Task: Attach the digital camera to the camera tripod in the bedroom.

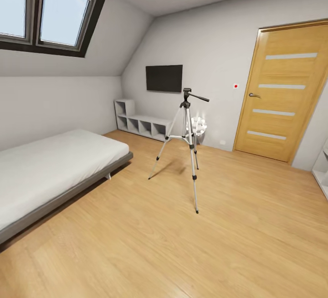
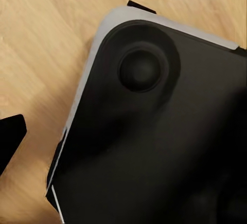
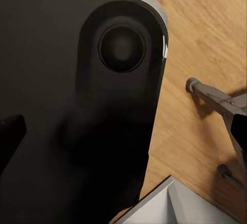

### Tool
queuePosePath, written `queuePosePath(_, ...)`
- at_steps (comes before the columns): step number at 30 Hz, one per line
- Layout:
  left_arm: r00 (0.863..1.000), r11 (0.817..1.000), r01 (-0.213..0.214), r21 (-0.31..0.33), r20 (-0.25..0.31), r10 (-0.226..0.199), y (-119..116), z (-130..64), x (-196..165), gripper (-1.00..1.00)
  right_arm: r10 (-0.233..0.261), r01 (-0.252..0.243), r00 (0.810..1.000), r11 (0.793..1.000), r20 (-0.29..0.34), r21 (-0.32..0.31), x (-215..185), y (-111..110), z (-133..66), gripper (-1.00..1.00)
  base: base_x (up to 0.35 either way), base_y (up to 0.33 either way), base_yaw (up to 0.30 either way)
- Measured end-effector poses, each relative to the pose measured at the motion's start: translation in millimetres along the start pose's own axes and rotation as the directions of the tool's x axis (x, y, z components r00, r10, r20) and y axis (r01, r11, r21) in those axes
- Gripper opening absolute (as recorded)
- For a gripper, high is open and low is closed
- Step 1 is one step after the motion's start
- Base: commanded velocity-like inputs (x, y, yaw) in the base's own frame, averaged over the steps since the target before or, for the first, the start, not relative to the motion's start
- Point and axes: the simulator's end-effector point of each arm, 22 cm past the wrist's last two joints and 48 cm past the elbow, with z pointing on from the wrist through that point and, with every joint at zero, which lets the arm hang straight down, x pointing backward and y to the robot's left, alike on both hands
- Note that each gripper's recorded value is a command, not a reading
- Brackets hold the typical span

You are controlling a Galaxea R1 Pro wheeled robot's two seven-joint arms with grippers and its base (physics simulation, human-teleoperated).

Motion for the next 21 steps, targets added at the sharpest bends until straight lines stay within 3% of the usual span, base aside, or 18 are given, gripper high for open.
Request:
queuePosePath(6,0.995,1.000,-0.001,-0.032,0.096,0.004,23.8,-0.7,-57.9,1.00,-0.055,0.053,0.996,0.998,0.076,0.025,-48.0,-18.8,0.2,1.00,0.000,0.000,0.000)
queuePosePath(8,0.989,0.999,-0.007,-0.040,0.145,0.012,33.8,-5.4,-100.2,1.00,-0.094,0.087,0.986,0.995,0.141,0.055,-100.6,-31.2,-4.3,1.00,0.000,0.000,0.000)
queuePosePath(10,0.987,0.999,-0.015,-0.037,0.157,0.021,36.6,-10.5,-126.9,1.00,-0.109,0.095,0.977,0.992,0.186,0.081,-143.6,-40.4,-11.9,1.00,0.000,0.000,0.000)
queuePosePath(11,0.988,0.999,-0.021,-0.033,0.155,0.026,36.1,-13.5,-138.2,1.00,-0.113,0.096,0.973,0.991,0.202,0.095,-163.8,-45.1,-16.9,1.00,0.000,0.000,0.000)
queuePosePath(12,0.999,0.998,-0.047,-0.031,0.022,0.048,38.5,-21.8,-145.7,1.00,-0.093,0.073,0.979,0.991,0.184,0.116,-204.4,-56.8,-34.5,1.00,0.000,0.000,0.000)
queuePosePath(13,0.992,0.998,-0.063,0.013,0.110,0.061,13.4,-41.3,-203.0,1.00,-0.089,0.048,0.950,0.989,0.300,0.141,-294.0,-70.3,-66.4,1.00,0.000,0.000,0.000)
queuePosePath(18,0.975,0.990,-0.102,0.101,0.210,0.079,-48.8,-97.8,-317.3,1.00,0.001,-0.028,0.929,0.997,0.371,0.068,-386.9,-71.5,-119.0,1.00,0.000,0.000,0.000)
queuePosePath(19,0.968,0.981,-0.113,0.159,0.241,0.073,-88.3,-121.0,-349.7,1.00,0.067,-0.070,0.911,0.998,0.407,-0.009,-426.6,-65.0,-144.4,1.00,0.000,0.000,0.000)
queuePosePath(20,0.939,0.971,-0.130,0.201,0.340,0.055,-123.6,-162.9,-418.4,1.00,0.078,-0.076,0.872,0.997,0.484,-0.022,-481.4,-70.6,-181.8,1.00,0.000,0.000,0.000)
queuePosePath(21,0.932,0.966,-0.136,0.221,0.360,0.049,-139.5,-175.8,-434.7,1.00,0.091,-0.082,0.872,0.996,0.480,-0.039,-480.8,-68.3,-181.9,1.00,0.000,0.000,0.000)
